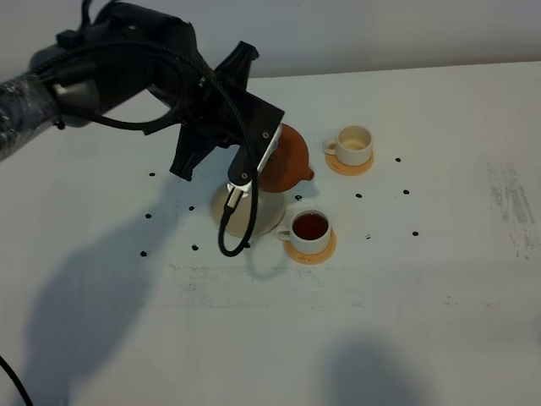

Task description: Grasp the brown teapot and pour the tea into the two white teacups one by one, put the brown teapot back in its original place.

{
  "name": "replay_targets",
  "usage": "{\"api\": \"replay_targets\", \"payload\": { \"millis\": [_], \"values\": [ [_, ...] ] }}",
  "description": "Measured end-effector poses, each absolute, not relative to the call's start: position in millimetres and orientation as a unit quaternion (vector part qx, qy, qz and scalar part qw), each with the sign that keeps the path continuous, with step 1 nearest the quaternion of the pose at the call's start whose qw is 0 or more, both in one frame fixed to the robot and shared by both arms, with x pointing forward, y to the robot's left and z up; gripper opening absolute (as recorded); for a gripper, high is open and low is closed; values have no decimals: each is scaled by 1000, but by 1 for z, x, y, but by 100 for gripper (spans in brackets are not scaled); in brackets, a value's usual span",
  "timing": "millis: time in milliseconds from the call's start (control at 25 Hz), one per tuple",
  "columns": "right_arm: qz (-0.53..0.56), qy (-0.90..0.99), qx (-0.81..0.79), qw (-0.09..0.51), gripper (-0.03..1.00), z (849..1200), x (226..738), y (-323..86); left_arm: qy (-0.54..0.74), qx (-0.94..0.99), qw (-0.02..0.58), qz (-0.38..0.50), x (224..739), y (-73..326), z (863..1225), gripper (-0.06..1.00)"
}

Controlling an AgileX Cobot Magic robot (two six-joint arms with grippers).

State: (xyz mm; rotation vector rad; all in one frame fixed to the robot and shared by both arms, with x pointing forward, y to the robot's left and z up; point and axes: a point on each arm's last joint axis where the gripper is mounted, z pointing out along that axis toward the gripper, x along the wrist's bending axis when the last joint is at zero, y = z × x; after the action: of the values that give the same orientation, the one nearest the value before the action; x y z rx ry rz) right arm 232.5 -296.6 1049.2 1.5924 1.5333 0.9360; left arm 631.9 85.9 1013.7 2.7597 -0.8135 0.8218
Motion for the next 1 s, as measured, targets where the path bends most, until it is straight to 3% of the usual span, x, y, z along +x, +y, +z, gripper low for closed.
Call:
{"api": "replay_targets", "payload": {
  "millis": [320,1000],
  "values": [
    [363,595,618,362,44,1049,232,-297,-181,944,116,251,614,92,1026,10],
    [363,595,618,362,44,1049,232,-297,-99,958,189,191,543,95,991,10]
  ]
}}
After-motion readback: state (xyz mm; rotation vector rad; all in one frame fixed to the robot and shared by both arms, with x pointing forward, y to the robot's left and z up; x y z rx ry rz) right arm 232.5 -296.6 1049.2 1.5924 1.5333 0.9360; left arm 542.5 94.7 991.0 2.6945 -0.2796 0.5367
